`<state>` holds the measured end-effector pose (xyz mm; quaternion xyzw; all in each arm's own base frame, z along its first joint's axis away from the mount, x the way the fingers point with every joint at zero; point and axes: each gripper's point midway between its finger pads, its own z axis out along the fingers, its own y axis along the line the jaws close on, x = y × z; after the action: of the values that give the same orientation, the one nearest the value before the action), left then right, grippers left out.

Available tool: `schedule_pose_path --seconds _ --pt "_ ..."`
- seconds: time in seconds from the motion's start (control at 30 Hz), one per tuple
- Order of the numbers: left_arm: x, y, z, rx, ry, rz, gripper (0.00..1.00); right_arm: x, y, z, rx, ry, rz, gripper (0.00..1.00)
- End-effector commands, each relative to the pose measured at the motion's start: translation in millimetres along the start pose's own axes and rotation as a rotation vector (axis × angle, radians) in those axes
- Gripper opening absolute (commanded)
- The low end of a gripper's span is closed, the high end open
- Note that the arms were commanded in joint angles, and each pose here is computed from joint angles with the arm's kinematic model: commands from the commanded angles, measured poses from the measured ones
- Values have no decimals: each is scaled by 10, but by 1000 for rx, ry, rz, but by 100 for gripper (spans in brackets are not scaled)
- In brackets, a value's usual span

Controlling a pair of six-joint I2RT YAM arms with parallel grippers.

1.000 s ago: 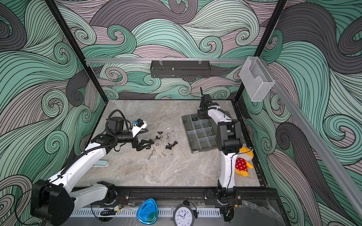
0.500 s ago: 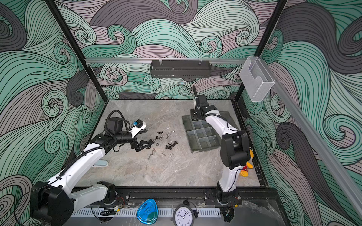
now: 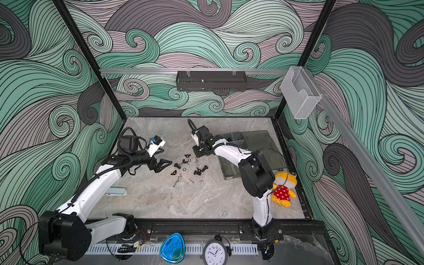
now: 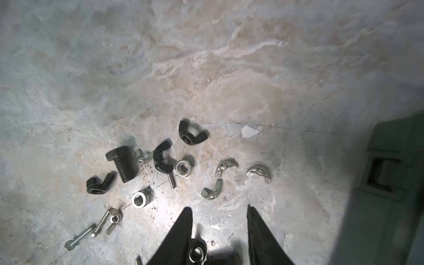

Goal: Sort the screws and nuts into containers
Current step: Pick up the nut from the center of the table.

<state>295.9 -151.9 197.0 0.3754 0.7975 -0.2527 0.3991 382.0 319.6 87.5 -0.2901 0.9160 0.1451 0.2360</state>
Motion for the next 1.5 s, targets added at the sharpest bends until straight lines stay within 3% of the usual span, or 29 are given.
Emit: schedule_pose_path --seconds 0.0,0.27,0.57,1.47 --pt "-87 72 -57 -24 -9 -35 98 -44 245 2 -51 12 -41 40" --pt "-114 76 -77 -31 -22 -36 99 172 526 268 -61 79 -79 40" --pt "-145 64 -84 -26 -36 -40 99 284 346 430 72 117 -77 39" --pt "-167 55 -86 -18 -49 -44 99 292 303 800 92 160 -92 37"
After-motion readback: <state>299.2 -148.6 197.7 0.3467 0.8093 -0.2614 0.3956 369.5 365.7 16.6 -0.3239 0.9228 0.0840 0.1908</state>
